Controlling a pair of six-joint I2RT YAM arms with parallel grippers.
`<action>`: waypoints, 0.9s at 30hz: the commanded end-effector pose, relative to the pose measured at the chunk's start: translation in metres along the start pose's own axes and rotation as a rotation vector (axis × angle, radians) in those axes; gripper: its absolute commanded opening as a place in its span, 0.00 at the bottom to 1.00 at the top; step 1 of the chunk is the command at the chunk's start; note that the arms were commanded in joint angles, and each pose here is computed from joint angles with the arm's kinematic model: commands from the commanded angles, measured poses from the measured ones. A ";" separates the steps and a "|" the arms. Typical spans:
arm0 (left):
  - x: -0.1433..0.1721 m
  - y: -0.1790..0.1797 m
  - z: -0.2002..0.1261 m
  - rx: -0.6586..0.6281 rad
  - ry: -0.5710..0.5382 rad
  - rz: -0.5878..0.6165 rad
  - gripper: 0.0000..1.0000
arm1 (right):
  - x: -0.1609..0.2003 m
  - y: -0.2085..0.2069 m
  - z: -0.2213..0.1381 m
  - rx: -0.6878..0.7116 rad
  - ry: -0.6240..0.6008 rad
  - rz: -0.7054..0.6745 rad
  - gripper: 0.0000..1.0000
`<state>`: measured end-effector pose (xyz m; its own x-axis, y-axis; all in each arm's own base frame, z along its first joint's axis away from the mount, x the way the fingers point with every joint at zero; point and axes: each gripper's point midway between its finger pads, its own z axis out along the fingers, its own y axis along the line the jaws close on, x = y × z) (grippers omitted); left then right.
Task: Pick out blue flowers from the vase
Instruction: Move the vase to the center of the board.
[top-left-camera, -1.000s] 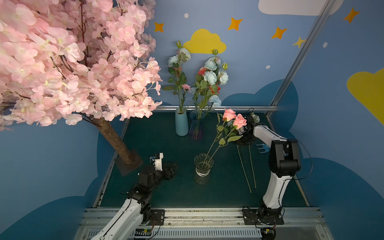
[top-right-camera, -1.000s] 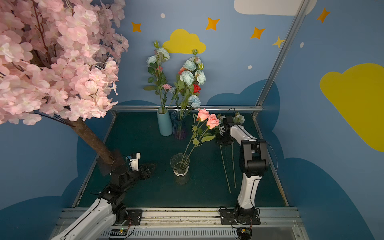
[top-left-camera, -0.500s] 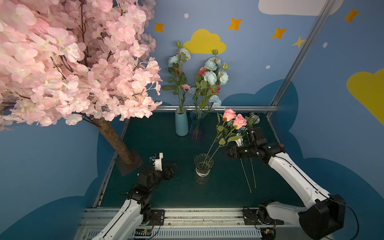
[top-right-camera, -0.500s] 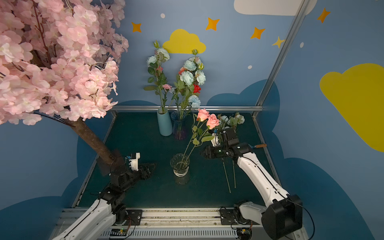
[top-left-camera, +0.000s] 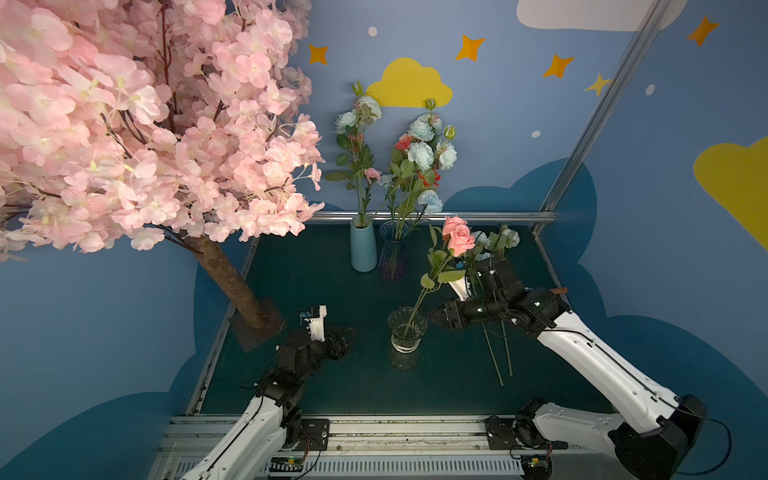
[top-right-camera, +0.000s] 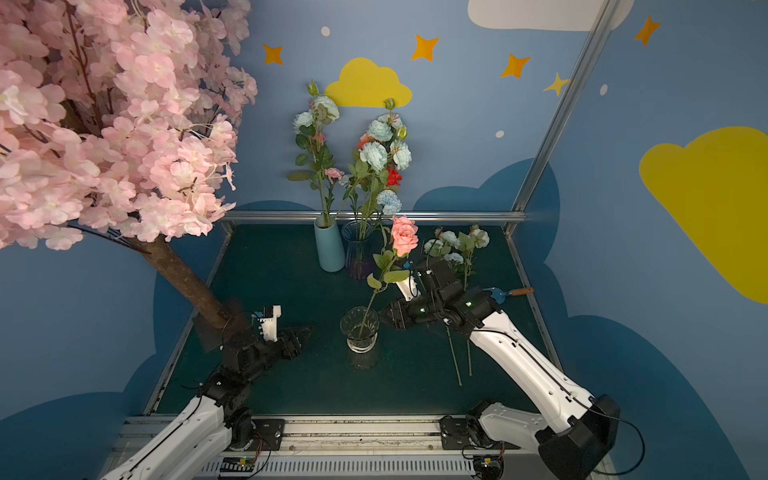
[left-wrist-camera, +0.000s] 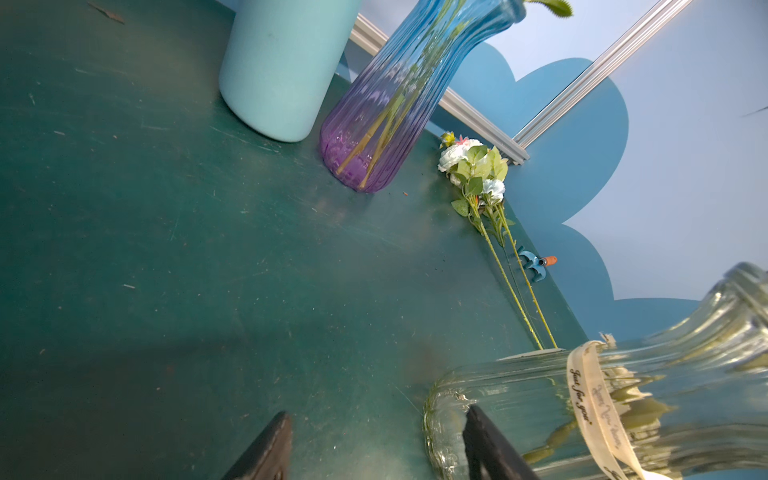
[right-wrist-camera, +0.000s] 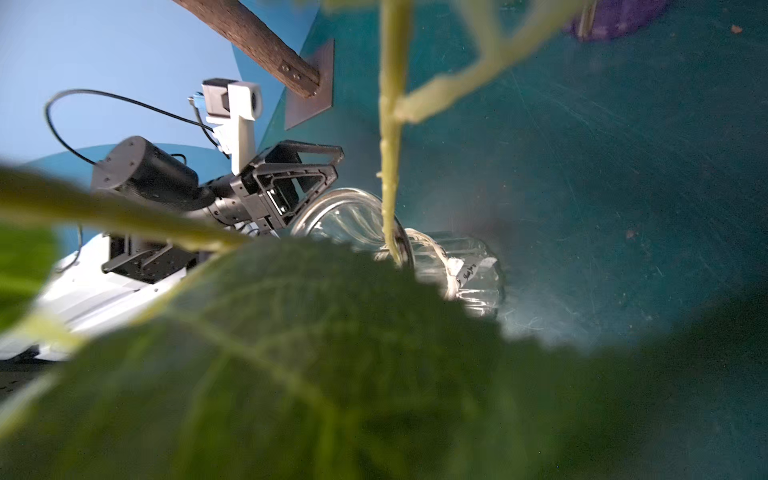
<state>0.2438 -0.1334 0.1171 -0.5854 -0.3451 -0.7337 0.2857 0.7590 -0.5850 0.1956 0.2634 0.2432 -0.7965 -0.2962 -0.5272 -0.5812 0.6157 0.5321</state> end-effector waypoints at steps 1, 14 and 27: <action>-0.009 -0.008 -0.003 0.031 -0.032 0.014 0.65 | -0.004 -0.002 0.000 0.070 -0.004 -0.009 0.42; -0.010 -0.010 -0.010 0.042 -0.064 0.024 0.65 | -0.006 -0.016 0.024 0.250 0.089 -0.063 0.40; -0.010 -0.010 -0.013 0.048 -0.075 0.025 0.65 | -0.014 -0.032 0.048 0.347 0.175 -0.043 0.13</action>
<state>0.2382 -0.1313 0.1386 -0.5124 -0.3703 -0.7748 0.3412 0.7402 -0.5794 0.2298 0.2925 0.2071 -0.7952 -0.4176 -0.4396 -0.5663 0.7706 0.2924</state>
